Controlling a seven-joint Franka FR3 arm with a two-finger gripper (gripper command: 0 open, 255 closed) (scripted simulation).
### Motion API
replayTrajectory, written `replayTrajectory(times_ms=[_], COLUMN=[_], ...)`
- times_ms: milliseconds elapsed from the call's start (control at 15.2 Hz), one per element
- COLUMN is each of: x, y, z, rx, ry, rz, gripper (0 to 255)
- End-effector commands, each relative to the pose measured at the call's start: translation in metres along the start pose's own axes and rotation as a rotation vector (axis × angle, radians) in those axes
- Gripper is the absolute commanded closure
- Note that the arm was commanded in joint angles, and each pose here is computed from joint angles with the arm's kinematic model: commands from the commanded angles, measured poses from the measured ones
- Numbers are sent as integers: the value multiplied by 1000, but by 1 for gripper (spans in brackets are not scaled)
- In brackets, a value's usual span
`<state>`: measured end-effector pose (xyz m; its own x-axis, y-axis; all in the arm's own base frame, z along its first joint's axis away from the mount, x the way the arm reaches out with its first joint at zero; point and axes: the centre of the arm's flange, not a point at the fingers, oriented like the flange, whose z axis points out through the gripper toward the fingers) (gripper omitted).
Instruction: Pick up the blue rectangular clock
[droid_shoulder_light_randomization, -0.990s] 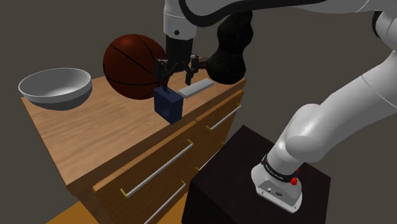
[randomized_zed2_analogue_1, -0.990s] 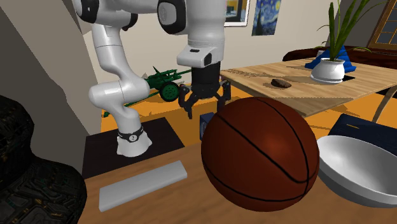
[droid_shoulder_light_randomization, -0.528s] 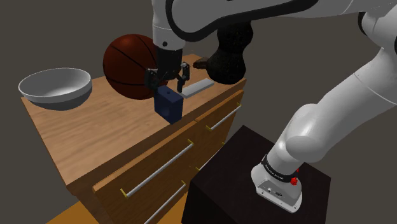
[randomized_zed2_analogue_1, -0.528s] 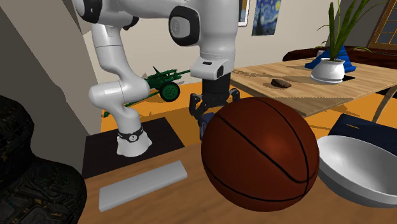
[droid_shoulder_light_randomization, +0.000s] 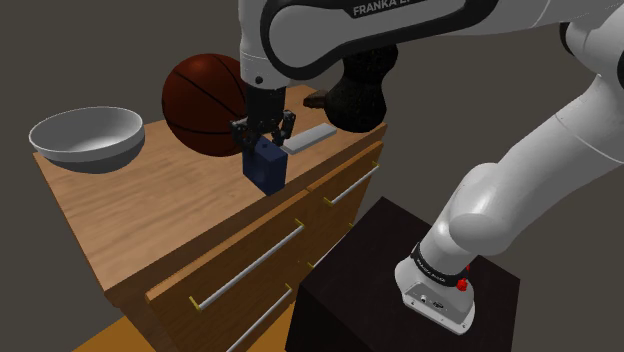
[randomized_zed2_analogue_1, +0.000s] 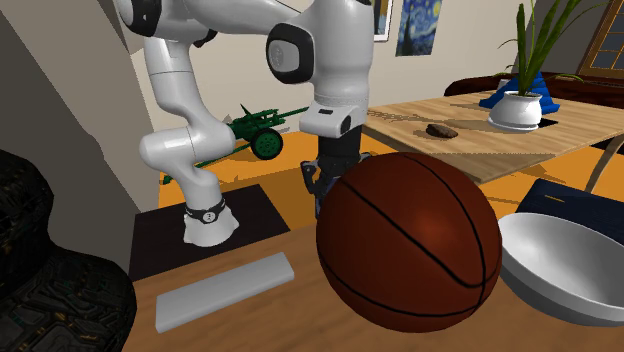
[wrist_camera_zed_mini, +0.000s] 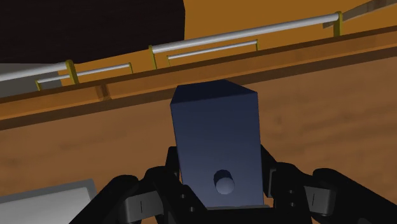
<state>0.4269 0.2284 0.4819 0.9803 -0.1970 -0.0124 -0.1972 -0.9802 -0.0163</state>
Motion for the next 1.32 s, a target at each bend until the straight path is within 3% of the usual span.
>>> replayTrajectory(times_ms=[0, 330, 1254], x=[0, 0, -1], y=[0, 0, -1], z=[1, 1, -73], rx=[-1, -1, -1], ry=[-2, -2, -2], rz=[1, 1, 1], gripper=[255, 255, 255])
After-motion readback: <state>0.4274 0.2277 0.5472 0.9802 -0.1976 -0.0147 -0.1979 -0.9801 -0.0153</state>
